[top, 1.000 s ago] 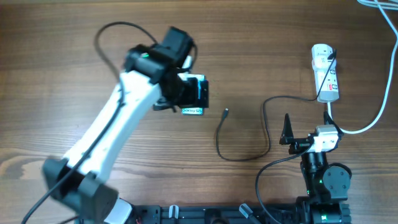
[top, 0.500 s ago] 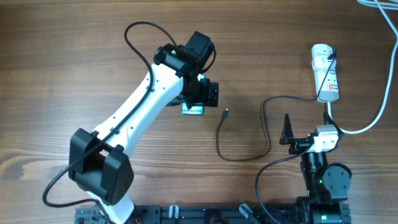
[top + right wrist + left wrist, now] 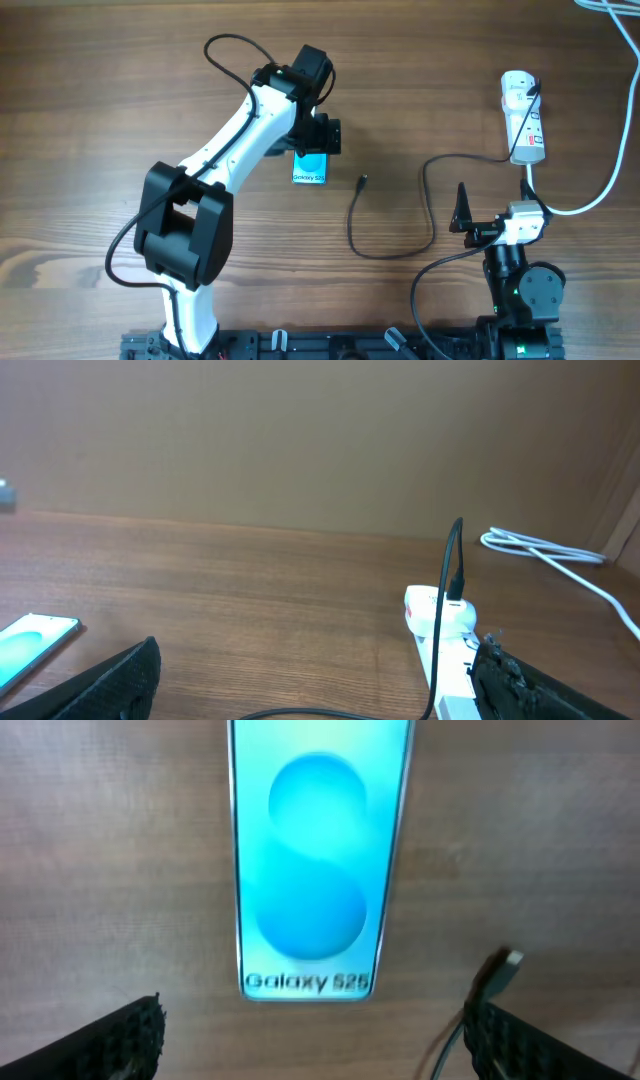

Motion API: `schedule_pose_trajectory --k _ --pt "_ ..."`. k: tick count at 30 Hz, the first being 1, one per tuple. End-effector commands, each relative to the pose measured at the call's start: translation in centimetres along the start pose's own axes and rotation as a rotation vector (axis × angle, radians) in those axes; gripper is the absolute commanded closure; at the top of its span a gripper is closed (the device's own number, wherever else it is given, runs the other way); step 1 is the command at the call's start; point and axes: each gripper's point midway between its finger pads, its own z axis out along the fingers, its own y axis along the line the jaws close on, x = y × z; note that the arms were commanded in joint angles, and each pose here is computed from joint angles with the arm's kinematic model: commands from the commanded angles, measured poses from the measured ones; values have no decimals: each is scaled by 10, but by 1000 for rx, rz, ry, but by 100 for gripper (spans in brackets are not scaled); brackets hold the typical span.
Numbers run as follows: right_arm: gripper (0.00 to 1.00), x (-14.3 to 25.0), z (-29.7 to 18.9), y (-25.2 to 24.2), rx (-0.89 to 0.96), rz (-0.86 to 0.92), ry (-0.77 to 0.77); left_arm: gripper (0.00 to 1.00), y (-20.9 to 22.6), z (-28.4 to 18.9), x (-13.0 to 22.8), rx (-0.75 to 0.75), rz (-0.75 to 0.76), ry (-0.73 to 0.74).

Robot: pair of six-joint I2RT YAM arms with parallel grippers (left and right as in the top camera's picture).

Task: Plug charger to phone and switch on socket
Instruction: 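Lower the left gripper and close it on the phone's sides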

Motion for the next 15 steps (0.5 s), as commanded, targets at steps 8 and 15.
schedule_pose_trajectory --k 8,15 --pt "0 -1 0 -3 15 -8 -6 0 11 41 -29 -81 27 -61" --pt "0 -1 0 -3 15 -8 -6 0 -1 49 -23 -17 13 -27"
